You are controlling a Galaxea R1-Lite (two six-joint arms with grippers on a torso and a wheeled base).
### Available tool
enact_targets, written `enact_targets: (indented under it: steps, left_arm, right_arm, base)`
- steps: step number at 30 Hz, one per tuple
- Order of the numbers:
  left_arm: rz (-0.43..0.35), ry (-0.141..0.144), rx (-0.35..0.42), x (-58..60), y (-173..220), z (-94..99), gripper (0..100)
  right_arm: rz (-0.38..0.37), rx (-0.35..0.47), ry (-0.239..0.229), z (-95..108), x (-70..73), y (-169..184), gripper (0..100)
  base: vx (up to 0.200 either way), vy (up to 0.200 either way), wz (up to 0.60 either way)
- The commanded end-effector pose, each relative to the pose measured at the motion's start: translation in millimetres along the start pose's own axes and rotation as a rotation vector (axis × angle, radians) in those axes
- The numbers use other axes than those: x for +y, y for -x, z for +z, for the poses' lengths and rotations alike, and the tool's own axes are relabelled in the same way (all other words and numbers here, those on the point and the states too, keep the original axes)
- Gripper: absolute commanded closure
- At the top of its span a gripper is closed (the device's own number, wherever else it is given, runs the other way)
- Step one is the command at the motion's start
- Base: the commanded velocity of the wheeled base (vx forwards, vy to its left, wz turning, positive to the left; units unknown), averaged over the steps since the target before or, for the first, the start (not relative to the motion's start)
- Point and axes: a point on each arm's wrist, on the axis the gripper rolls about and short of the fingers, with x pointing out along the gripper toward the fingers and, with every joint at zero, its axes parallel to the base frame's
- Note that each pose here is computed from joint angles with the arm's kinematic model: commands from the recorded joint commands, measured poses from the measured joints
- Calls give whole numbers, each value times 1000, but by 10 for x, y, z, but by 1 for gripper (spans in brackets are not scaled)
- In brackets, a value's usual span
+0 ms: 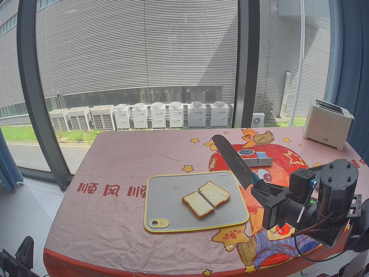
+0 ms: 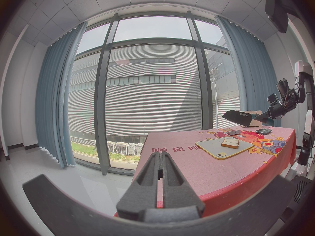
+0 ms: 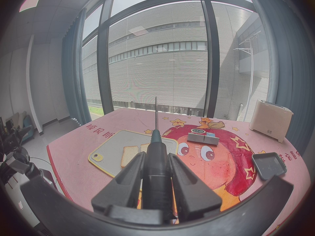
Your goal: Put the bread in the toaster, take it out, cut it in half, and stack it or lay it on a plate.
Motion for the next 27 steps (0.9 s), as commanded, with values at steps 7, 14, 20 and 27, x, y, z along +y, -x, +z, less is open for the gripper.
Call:
enact_targets:
  steps: [7,14,20,27]
  left_arm:
    - [0,0,3,0,-2,-52,100]
    - [0,0,3,0,-2,-52,100]
    - [0,0,3,0,-2,-52,100]
    - [0,0,3,0,-2,-52,100]
  right_arm:
    - [-1,1,1,-4,2,-2,100]
    - [1,-5,0,9,-3,13,100]
    - [2,-4,2,5,1,12,100]
    - [3,-5,2,8,0,15,100]
  base:
    - [0,0,0]
    - [0,0,0]
    - [0,0,0]
    - [0,0,0]
